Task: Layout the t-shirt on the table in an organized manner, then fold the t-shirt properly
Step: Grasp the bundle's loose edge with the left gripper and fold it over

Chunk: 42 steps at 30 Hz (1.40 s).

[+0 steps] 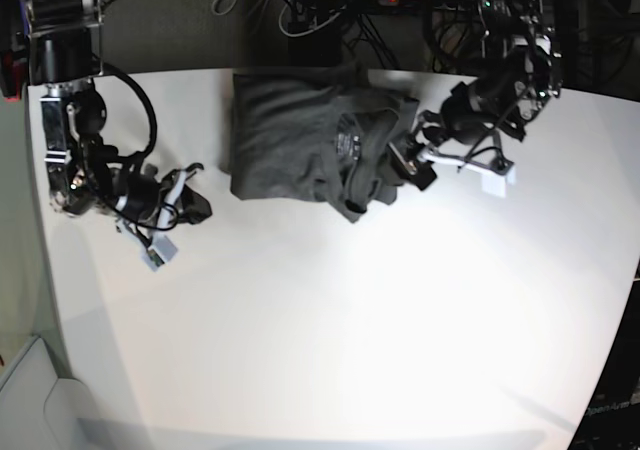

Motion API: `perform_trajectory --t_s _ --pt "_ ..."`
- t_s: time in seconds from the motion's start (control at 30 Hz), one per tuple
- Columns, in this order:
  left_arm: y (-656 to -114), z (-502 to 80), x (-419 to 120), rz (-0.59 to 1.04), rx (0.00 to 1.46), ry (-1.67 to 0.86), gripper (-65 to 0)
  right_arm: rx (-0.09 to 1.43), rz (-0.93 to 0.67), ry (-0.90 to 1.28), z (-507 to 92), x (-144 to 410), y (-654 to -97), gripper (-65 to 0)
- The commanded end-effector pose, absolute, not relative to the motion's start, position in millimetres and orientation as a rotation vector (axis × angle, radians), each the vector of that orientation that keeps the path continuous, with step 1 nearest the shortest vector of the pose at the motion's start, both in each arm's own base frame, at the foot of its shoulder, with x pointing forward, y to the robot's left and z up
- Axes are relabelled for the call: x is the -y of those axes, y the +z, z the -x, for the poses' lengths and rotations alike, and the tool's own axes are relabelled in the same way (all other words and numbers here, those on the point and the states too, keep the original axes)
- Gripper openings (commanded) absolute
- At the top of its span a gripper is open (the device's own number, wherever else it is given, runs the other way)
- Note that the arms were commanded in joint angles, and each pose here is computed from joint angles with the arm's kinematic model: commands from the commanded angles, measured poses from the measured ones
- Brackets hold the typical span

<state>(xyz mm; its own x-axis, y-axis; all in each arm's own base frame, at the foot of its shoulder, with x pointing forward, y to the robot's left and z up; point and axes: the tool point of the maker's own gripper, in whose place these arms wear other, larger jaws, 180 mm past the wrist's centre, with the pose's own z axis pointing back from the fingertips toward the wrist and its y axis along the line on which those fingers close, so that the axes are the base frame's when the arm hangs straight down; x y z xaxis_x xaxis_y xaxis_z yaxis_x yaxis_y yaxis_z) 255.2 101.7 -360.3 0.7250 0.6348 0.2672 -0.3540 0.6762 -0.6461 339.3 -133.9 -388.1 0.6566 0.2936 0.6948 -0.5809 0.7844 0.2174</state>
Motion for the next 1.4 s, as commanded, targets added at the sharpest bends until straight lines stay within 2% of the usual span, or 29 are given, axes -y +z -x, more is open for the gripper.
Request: perform_trajectory --t_s 0.0,0.17,0.3,0.53,0.93,1.0,1.07,1.17,1.23,1.27,1.37 --pt "-355 -262 -102 0.62 0.514 0.592 0.0 0.752 -0.453 0.523 -351 136 -371 -62.7" --pt "-381 -279 -109 0.599 0.454 0.622 0.0 0.747 -0.45 0.523 -350 137 -372 -62.7" --pt "-389 -285 -85 0.619 0.38 0.56 0.0 0.735 -0.449 0.519 -345 139 -377 -62.7" --pt "-381 -293 -49 0.639 0.372 0.428 0.0 0.729 -0.447 0.518 -343 141 -379 -62.8" --pt "-404 -279 -36 0.44 0.365 0.183 -1.0 0.733 -0.443 0.52 -344 142 -377 -62.8" --pt "-413 -276 -36 0.406 0.341 0.14 -7.8 0.735 -0.442 0.52 -345 142 -376 -62.8" --pt "-424 -272 -38 0.383 0.311 0.124 -18.9 0.735 -0.442 0.52 -345 142 -376 -62.8" --pt "-432 -274 -43 0.359 0.291 0.129 -41.9 0.734 -0.441 0.521 -345 143 -376 -62.8" --pt "-436 -278 -47 0.345 0.287 0.136 -59.5 0.734 -0.441 0.521 -345 143 -376 -62.8" --pt "-435 -282 -48 0.343 0.293 0.139 -65.0 0.734 -0.441 0.521 -345 143 -376 -62.8" --pt "-429 -292 -48 0.341 0.318 0.13 -62.6 0.732 -0.433 0.522 -345 146 -376 -62.8"
